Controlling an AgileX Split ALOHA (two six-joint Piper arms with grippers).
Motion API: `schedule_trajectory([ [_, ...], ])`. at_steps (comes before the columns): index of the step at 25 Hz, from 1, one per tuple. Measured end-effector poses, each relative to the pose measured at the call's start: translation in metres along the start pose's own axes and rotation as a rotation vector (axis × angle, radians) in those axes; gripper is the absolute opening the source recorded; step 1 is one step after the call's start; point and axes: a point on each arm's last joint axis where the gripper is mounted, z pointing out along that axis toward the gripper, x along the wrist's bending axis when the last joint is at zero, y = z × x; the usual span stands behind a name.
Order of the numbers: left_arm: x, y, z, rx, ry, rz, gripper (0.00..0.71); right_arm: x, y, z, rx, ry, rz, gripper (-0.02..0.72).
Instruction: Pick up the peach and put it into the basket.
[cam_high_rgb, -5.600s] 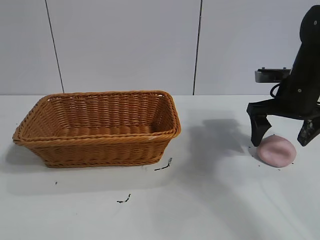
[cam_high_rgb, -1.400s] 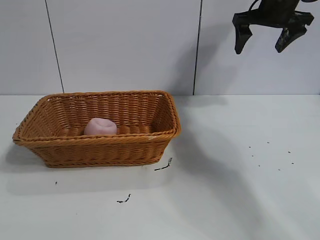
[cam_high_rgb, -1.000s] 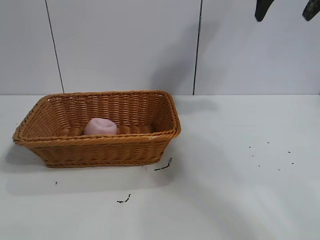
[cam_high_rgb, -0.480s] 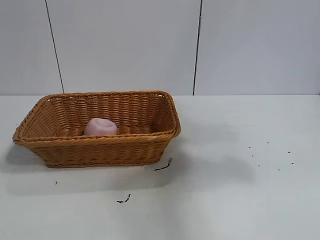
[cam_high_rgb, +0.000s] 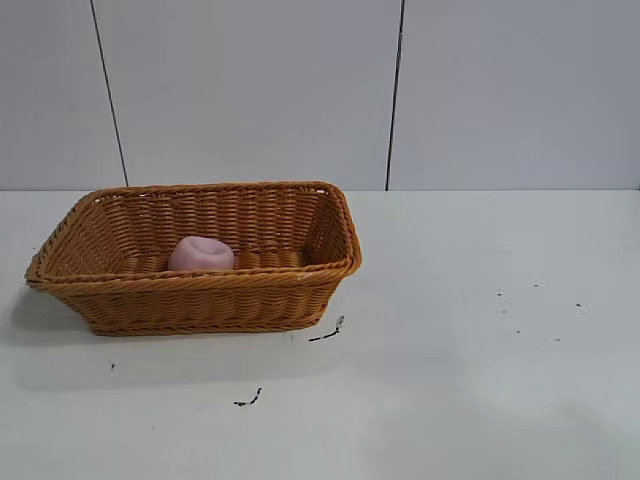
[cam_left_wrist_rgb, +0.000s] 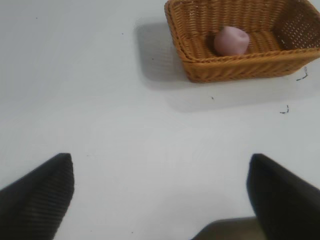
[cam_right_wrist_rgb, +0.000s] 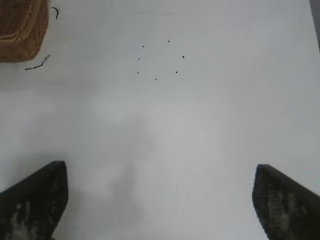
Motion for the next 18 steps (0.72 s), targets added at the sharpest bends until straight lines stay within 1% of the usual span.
schedule_trajectory([
  [4,0.000,0.000,0.000,0.000,0.000,0.000,0.692,0.000,-0.006,-0.012,-0.091,-0.003,-0.001,0.689],
  [6,0.000,0.000,0.000,0.000,0.000,0.000,0.692,0.000,-0.009,-0.015,-0.115,-0.004,-0.001,0.689],
  [18,0.000,0.000,0.000,0.000,0.000,0.000,0.692,0.000,-0.009,-0.016,-0.118,-0.004,-0.001,0.689],
])
